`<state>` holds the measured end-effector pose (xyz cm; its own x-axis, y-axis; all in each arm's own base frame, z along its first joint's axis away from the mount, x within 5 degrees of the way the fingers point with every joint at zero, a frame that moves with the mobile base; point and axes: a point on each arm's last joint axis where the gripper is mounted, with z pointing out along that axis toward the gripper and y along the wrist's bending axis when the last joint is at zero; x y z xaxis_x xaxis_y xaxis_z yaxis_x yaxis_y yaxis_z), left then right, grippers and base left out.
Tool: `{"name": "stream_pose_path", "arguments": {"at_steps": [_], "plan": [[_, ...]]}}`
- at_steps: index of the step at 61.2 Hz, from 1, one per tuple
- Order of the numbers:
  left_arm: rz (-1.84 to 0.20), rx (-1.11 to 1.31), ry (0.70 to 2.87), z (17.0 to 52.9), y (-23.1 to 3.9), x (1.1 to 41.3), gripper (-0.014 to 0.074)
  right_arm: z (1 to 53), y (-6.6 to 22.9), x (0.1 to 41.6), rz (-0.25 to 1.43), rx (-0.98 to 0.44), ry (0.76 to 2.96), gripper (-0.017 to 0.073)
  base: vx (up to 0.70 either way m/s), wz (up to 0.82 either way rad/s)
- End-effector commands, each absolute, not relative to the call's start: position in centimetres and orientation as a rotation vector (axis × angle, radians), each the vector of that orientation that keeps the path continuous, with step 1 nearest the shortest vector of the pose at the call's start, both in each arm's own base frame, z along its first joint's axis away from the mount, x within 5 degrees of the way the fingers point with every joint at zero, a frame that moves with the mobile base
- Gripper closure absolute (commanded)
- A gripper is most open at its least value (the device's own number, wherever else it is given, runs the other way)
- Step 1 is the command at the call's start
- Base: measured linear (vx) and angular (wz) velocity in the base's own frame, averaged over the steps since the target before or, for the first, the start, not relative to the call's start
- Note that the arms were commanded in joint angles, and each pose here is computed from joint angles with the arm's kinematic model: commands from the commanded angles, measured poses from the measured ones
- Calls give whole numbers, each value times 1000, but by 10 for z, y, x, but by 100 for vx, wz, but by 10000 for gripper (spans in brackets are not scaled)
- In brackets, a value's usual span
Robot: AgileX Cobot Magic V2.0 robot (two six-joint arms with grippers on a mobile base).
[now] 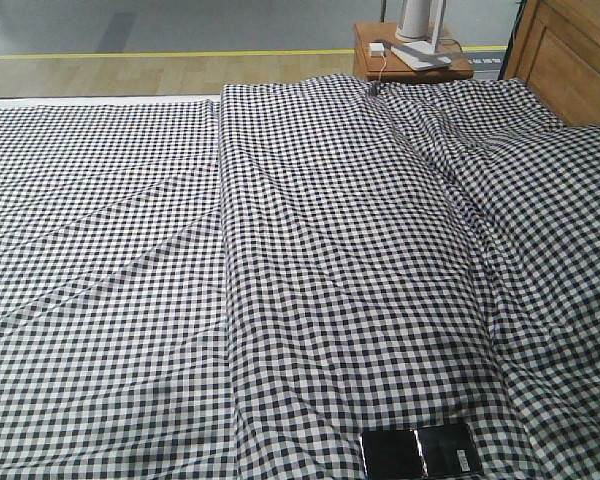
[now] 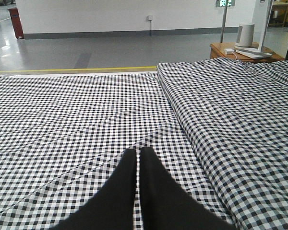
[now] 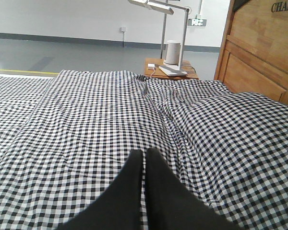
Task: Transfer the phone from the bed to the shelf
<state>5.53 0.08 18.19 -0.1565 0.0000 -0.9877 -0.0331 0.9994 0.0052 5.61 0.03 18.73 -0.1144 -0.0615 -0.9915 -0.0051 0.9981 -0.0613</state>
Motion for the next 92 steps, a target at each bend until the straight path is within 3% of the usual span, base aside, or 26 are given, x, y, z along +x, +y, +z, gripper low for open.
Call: {"name": "stream_pose_path", "arguments": {"at_steps": [1,36,49,67,92], "plan": [[31,-39,1651,188,2,56,593,192,0,56,-66,-58,1610,564,0,0],[31,-39,1651,188,2,56,593,193,0,56,-65,-55,1598,564,0,0],[31,-39,1651,188,2,56,593,202,-1,56,-74,-49,1500,564,0,0],[31,-39,1651,188,2,56,593,231,-2,50,-94,-27,1206,564,0,0],[31,-39,1651,188,2,56,593,308,-2,35,-93,-23,1058,564,0,0]]}}
